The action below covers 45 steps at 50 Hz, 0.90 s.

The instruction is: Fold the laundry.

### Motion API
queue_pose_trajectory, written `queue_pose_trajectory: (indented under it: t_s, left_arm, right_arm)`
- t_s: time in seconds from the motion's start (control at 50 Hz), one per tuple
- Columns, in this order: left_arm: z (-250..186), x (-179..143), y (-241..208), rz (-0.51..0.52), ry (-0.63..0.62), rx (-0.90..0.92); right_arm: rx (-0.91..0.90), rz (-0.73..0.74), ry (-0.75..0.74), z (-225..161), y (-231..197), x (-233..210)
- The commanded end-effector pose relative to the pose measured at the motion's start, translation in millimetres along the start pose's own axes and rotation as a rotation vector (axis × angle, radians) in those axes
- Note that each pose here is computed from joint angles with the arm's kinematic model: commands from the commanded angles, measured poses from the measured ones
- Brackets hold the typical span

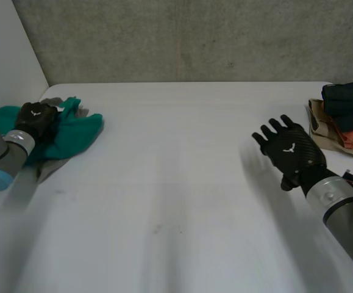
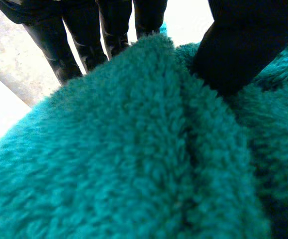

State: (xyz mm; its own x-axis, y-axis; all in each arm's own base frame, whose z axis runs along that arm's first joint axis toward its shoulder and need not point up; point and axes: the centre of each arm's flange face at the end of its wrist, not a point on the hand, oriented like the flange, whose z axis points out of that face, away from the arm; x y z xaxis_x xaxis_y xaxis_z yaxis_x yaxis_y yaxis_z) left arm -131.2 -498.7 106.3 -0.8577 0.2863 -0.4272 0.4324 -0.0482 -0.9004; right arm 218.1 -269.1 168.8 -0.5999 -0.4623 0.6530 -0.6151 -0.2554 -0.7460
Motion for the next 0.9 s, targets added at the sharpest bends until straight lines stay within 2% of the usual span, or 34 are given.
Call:
queue_pose_trajectory:
  t_s: [0.02, 0.06, 0.1, 0.12, 0.2, 0.26, 0.3, 0.34, 0.36, 0.4, 0.44, 0.52, 0.64, 0.72, 0.78, 0.9]
  left_arm:
    - [-27.5, 18.1, -88.1, 0.001, 0.039, 0.122]
    - [-47.1, 28.4, -130.7, -0.036, 0.060, 0.203]
    - [-58.2, 41.7, -151.6, -0.076, 0.091, 0.250]
    - [-72.1, 59.6, -175.0, -0.126, 0.138, 0.298]
    - [-116.3, 95.0, -233.5, -0.249, 0.258, 0.407]
    - [-138.4, 116.9, -251.9, -0.306, 0.335, 0.435]
    - [-149.7, 148.5, -247.0, -0.344, 0.423, 0.398]
    - [-159.5, 181.1, -238.4, -0.348, 0.500, 0.361]
    - [-168.5, 212.3, -227.2, -0.350, 0.573, 0.317]
    - [-177.4, 243.1, -211.1, -0.349, 0.643, 0.258]
    - [-179.6, 266.8, -186.0, -0.341, 0.683, 0.177]
    - [-182.4, 288.8, -165.4, -0.311, 0.699, 0.106]
    - [-193.2, 286.7, -180.2, -0.274, 0.668, 0.112]
    - [-205.3, 244.4, -228.4, -0.291, 0.583, 0.217]
    - [-204.5, 215.7, -235.8, -0.297, 0.524, 0.232]
    - [-205.5, 190.5, -225.6, -0.293, 0.484, 0.166]
  right_arm:
    - [-0.001, 0.008, 0.059, 0.0, 2.0, 17.8]
    - [0.007, 0.015, 0.070, -0.3, -0.1, 21.2]
    - [0.008, 0.036, 0.089, -1.0, -1.0, 26.5]
    - [0.009, 0.042, 0.096, -1.1, -1.3, 28.4]
    - [0.015, 0.081, 0.129, -3.0, -5.2, 36.2]
    - [0.014, 0.103, 0.153, -4.4, -6.8, 42.0]
    - [0.017, 0.109, 0.160, -5.4, -8.0, 44.3]
    - [0.020, 0.113, 0.166, -6.4, -9.6, 46.2]
    - [0.019, 0.116, 0.168, -6.4, -9.3, 46.6]
    - [0.016, 0.119, 0.169, -6.4, -8.5, 47.2]
    - [0.011, 0.120, 0.173, -6.5, -7.3, 48.4]
    - [0.004, 0.129, 0.186, -6.0, -4.3, 53.0]
    - [-0.013, 0.188, 0.210, -5.9, -0.8, 63.9]
    - [-0.052, 0.266, 0.187, -10.9, -5.7, 69.3]
    - [-0.111, 0.340, 0.128, -16.3, -10.3, 68.2]
    - [-0.300, 0.459, -0.043, -37.0, -21.0, 57.5]
